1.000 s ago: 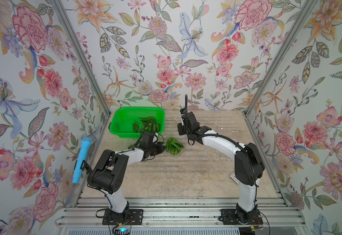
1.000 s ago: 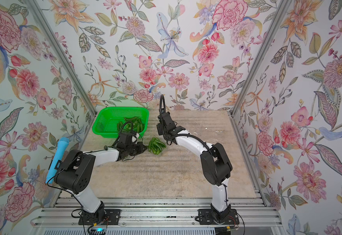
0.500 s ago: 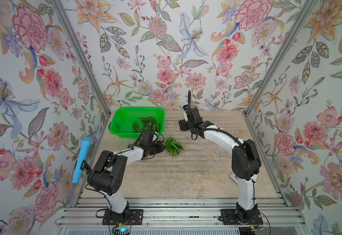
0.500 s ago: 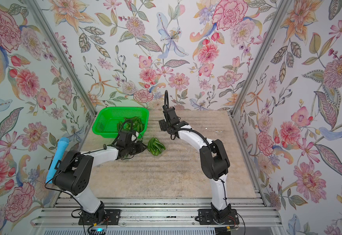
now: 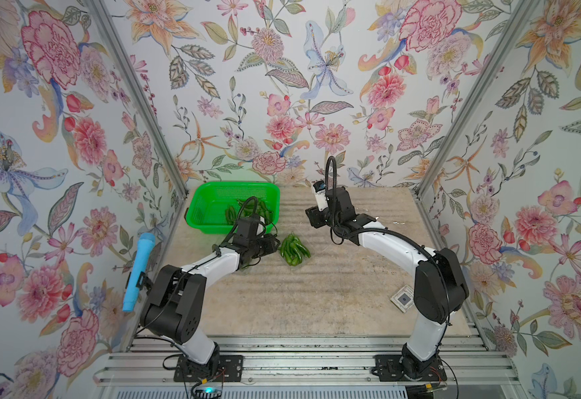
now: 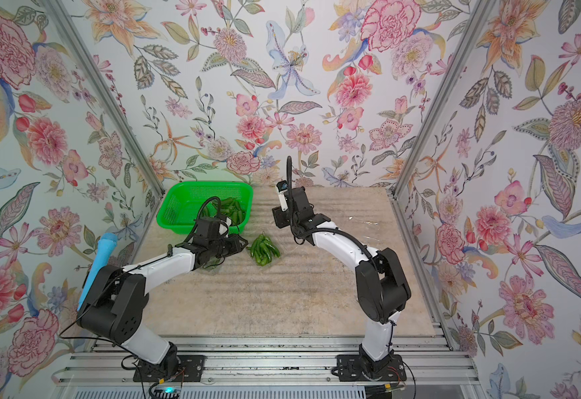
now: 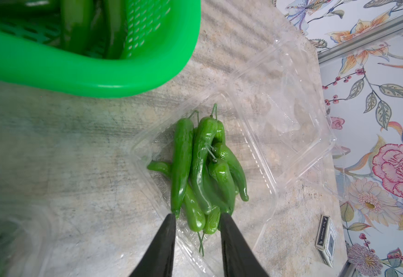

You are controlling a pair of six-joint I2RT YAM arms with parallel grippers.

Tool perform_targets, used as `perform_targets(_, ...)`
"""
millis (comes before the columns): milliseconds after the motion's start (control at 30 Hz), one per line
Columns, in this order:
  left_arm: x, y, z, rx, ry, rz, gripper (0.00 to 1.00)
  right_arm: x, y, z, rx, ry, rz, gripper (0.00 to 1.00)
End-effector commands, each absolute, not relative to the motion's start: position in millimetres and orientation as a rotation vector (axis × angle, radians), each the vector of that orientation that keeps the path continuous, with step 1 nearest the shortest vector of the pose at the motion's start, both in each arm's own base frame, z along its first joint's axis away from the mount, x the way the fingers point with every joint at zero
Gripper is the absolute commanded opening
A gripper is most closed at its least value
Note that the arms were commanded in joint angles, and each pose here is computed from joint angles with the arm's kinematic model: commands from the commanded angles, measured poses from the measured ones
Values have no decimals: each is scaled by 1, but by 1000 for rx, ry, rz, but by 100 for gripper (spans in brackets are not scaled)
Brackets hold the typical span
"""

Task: Take small green peppers out of containers
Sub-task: Open the packing box at the center of the board, then pick up the green pepper from the packing box.

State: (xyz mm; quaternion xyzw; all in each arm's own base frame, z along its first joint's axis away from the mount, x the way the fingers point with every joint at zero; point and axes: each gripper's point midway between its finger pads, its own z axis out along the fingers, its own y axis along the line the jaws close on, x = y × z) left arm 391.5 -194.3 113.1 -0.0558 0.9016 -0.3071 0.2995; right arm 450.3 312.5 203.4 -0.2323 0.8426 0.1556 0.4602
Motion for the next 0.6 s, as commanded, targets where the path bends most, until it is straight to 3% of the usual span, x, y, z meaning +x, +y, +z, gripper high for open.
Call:
perform_targets(0,402,-180,147,-119,2283,-743,37,425,329,161,-664,2190,457,54)
perform_targets(233,409,-172,153,-93,2251,-704,41,395,358,117,-778,2271,472,52)
perform_targets(567,412,-156,158,-101,2236,-667,45,388,368,68,-801,2366,429,47)
